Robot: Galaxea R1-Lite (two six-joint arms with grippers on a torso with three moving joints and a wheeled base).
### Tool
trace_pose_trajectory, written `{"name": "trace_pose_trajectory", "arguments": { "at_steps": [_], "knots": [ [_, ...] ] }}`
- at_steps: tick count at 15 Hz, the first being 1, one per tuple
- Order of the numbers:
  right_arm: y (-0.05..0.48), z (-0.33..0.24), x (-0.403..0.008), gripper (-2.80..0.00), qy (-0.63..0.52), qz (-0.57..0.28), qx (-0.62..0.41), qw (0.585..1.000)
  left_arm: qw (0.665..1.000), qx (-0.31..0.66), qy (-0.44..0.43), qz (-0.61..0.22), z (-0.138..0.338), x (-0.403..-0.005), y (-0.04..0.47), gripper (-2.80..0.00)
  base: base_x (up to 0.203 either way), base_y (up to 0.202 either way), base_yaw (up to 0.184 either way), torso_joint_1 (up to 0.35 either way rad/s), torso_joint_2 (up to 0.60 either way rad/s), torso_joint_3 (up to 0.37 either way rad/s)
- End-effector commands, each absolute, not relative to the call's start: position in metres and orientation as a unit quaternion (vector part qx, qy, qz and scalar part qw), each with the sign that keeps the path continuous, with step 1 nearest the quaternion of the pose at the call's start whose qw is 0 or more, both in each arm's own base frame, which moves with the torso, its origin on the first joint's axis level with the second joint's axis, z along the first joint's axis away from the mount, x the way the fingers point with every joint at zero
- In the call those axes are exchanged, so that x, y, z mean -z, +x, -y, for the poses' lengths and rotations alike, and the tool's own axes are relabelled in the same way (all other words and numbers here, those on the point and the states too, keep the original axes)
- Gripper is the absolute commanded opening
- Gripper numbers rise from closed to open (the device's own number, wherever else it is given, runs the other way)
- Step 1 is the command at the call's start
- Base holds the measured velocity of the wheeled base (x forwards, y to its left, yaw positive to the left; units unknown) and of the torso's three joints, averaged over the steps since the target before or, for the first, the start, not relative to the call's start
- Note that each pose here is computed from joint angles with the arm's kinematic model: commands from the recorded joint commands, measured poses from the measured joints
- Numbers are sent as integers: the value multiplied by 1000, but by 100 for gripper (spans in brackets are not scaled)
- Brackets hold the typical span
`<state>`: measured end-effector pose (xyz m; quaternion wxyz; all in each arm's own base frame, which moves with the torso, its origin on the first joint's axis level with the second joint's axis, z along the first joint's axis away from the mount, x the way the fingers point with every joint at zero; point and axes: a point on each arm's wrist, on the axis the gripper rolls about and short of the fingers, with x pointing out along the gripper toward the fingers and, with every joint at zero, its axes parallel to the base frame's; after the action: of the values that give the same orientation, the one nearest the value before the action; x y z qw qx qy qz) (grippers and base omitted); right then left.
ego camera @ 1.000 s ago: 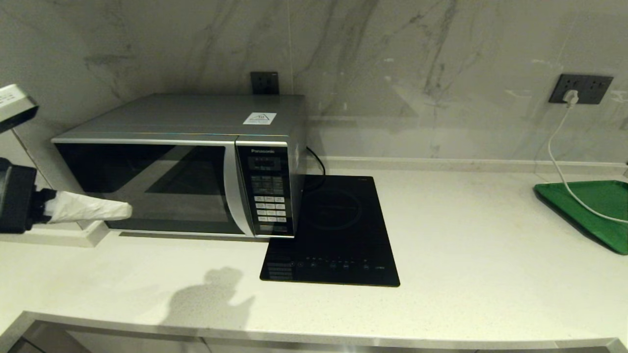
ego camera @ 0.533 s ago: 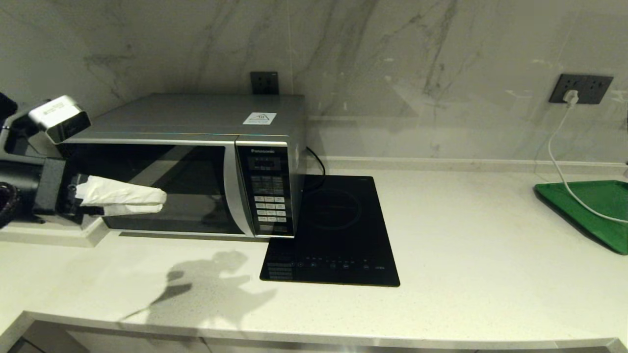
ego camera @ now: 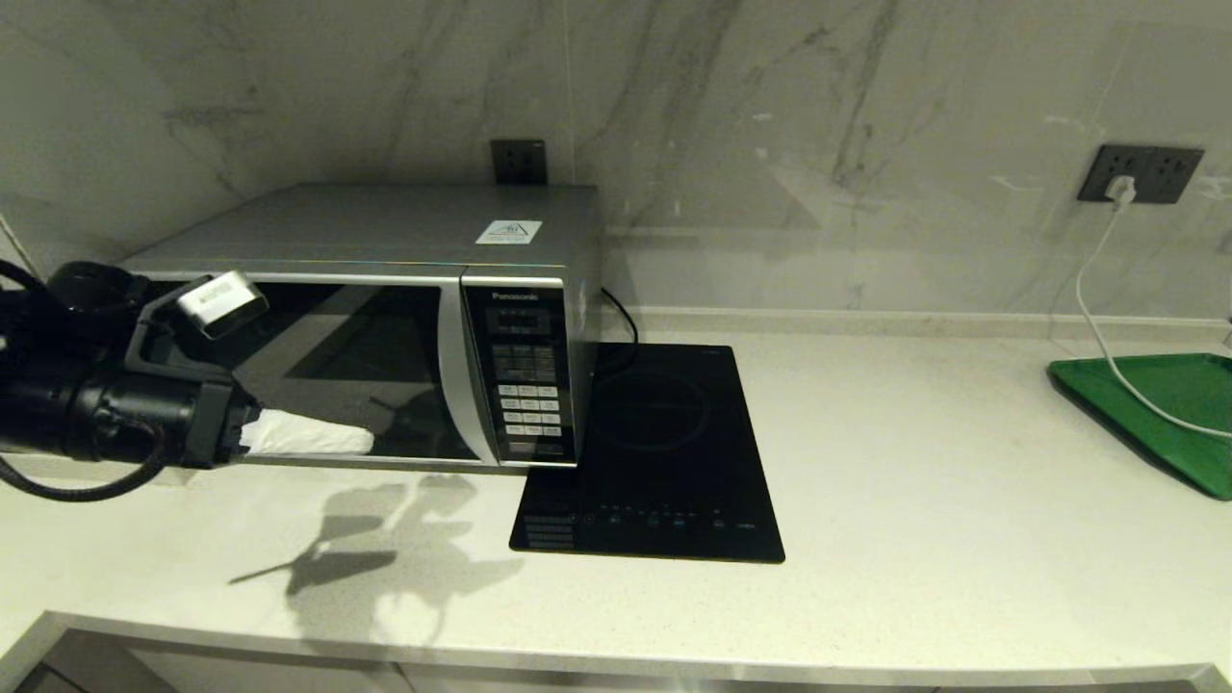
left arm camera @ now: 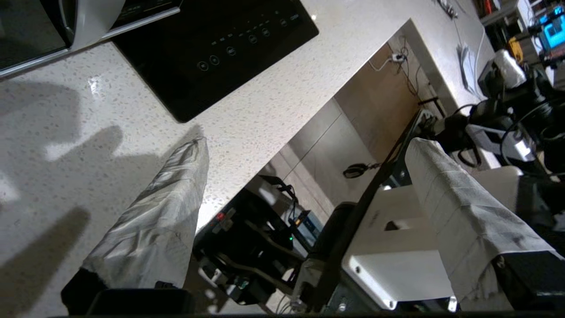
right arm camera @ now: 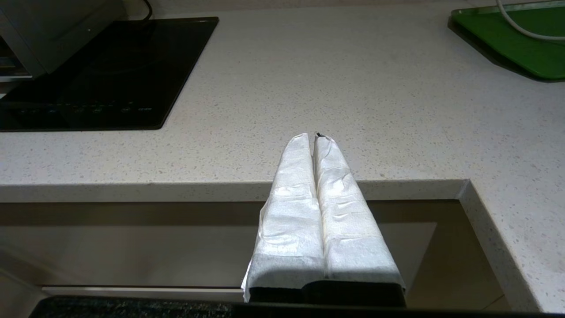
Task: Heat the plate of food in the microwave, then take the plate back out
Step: Open the microwave oven
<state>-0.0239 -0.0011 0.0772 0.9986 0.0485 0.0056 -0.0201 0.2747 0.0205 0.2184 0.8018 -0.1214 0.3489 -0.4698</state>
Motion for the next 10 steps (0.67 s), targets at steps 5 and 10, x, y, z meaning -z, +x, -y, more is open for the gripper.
{"name": "trace_pose_trajectory", "arguments": {
  "at_steps": [5,10],
  "knots": [
    [-24,1,-77,-280,49,-5,20,999,787,492,-109,-355,-16,-188,318,0,0,0,0,0,0,0],
    [-24,1,-77,-280,49,-5,20,999,800,506,-71,-314,-10,-169,349,0,0,0,0,0,0,0]
  ]
}}
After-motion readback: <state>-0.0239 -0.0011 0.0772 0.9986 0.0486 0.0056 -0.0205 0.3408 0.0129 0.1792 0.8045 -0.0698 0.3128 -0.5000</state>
